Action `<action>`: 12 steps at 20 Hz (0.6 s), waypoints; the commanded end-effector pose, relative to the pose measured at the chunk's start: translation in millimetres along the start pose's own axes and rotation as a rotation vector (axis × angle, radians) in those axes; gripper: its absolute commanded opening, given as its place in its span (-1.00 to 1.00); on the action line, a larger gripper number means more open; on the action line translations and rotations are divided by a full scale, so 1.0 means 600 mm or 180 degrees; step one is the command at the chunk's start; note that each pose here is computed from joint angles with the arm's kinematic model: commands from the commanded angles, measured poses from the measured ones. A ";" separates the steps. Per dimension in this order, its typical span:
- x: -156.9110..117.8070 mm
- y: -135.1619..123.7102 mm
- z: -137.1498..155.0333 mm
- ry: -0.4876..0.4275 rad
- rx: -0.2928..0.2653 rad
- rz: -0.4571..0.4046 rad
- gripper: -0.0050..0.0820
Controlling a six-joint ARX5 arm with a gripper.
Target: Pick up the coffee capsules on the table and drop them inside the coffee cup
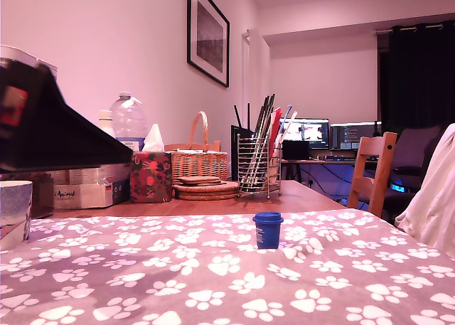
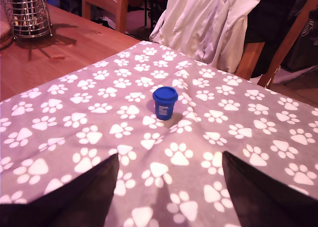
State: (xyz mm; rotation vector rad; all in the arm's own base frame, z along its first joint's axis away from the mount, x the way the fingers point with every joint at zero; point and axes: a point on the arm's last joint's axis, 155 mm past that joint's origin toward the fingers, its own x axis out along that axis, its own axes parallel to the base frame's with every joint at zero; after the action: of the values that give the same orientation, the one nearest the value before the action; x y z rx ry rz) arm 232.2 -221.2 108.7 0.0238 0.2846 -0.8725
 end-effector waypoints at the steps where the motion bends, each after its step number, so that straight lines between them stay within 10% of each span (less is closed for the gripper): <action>1: 0.002 -0.002 -0.011 0.0013 0.0015 -0.0014 0.50; 12: 0.037 0.008 -0.038 0.0020 0.0012 -0.0017 0.50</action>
State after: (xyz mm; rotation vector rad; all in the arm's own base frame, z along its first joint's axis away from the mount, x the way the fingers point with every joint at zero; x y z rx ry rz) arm 247.9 -232.0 86.6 0.0229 0.2792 -0.8732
